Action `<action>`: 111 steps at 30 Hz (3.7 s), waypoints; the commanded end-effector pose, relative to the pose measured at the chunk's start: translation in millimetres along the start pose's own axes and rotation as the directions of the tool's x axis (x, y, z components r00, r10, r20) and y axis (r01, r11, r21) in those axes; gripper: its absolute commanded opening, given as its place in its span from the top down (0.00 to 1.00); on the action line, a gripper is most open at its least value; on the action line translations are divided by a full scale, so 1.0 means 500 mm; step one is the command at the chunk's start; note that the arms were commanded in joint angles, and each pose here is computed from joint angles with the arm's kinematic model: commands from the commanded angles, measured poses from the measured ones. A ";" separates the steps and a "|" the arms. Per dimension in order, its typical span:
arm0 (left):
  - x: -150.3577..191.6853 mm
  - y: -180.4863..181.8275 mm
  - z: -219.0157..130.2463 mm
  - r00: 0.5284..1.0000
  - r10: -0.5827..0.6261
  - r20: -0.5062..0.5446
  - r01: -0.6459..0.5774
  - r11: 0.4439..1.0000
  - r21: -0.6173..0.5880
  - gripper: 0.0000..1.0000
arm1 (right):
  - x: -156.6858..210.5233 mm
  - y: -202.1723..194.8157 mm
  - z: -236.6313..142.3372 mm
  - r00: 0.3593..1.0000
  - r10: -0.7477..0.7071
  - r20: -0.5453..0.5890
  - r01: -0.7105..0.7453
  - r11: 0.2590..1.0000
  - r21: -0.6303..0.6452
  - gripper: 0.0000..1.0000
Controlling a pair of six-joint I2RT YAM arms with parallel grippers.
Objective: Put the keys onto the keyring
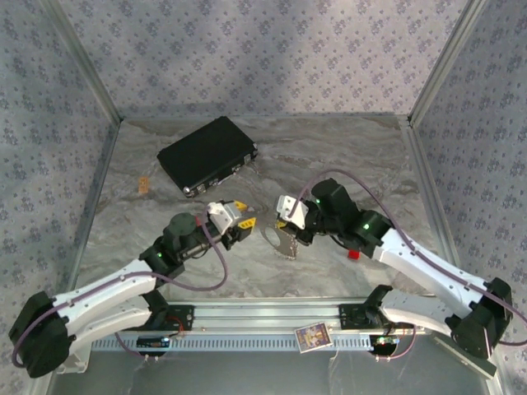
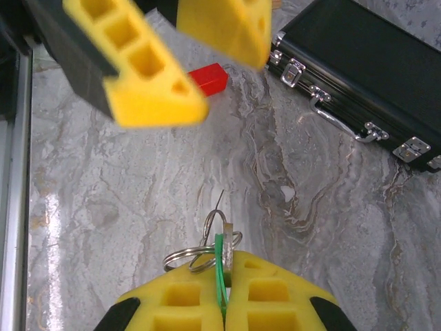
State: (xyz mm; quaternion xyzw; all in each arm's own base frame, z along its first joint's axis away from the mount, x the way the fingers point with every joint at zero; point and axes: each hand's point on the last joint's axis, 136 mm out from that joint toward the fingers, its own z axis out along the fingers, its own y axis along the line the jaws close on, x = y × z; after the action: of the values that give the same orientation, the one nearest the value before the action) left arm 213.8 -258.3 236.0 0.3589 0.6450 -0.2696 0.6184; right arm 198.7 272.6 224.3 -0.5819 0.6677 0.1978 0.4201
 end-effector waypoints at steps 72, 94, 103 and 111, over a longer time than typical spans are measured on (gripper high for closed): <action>0.127 0.349 -0.177 0.815 -0.580 0.017 0.344 0.459 -0.819 0.21 | 0.215 -0.269 0.002 0.921 0.325 -0.215 -0.172 0.833 0.526 0.66; 0.335 0.263 -0.270 0.332 -0.940 -0.080 0.174 0.145 -0.974 0.30 | 0.250 -0.152 0.074 0.421 0.899 0.122 -0.881 0.373 0.291 0.66; 0.299 0.173 -0.110 0.404 -0.868 -0.290 0.276 0.418 -0.865 0.33 | 0.318 -0.061 0.111 0.224 0.974 -0.019 -0.934 0.220 0.282 0.70; 0.296 0.008 0.031 0.407 -0.666 -0.625 0.296 0.744 -0.599 0.42 | 0.342 -0.037 0.127 0.190 0.978 -0.083 -0.931 0.206 0.300 0.69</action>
State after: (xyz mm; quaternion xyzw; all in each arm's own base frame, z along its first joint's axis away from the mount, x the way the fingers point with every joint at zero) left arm 234.9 -218.6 80.6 0.0308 0.9757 -0.0714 0.2049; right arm 252.4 211.7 67.7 -0.0266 0.9394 0.2773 0.1998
